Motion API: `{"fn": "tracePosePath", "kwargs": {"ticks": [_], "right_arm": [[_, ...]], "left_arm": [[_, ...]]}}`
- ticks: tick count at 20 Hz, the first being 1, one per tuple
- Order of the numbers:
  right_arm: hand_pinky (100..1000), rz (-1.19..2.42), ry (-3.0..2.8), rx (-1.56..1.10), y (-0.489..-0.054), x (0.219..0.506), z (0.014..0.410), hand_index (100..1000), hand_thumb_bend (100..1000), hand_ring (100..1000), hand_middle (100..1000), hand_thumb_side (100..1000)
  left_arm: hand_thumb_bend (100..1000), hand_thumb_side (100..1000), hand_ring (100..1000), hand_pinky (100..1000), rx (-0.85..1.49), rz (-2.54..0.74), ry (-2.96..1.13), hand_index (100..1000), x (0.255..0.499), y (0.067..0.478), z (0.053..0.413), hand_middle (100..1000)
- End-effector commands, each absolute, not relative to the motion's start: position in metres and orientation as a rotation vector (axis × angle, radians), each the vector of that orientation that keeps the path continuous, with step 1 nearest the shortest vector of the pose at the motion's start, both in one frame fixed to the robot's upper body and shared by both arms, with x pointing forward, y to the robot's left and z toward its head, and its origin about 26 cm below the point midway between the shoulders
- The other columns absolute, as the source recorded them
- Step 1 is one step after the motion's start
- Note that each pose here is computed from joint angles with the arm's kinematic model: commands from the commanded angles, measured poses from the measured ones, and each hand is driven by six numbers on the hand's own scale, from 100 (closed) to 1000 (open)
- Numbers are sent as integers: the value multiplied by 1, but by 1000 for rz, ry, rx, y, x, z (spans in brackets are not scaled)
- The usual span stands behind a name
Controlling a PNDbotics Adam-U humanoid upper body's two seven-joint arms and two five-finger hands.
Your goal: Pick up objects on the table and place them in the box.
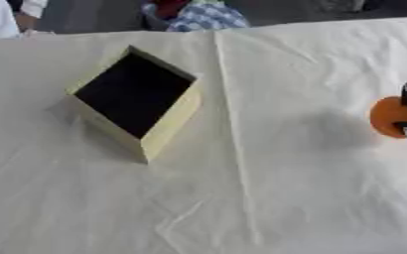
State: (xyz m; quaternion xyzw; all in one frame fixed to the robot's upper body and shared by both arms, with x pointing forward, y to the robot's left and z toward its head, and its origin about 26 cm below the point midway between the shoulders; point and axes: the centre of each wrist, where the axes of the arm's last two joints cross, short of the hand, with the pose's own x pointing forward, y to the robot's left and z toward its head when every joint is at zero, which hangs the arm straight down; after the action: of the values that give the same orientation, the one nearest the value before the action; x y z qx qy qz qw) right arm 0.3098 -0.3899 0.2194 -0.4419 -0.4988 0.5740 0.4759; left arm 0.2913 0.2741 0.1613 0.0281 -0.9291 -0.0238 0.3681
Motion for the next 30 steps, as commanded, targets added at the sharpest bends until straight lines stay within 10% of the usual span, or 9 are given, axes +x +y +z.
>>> {"fn": "tracePosePath", "kwargs": {"ticks": [1,30], "right_arm": [[216,1390,-1297,-1140,-382,306,240,414,272,405,272,100],[289,1637,-1712,-982,-265,321,353,501,273,458,352,100]], "left_arm": [[100,812,739,705,67,-83,-2415,721,290,273,170,746],[100,809,740,704,29,-115,-2422,724,292,270,174,744]]}}
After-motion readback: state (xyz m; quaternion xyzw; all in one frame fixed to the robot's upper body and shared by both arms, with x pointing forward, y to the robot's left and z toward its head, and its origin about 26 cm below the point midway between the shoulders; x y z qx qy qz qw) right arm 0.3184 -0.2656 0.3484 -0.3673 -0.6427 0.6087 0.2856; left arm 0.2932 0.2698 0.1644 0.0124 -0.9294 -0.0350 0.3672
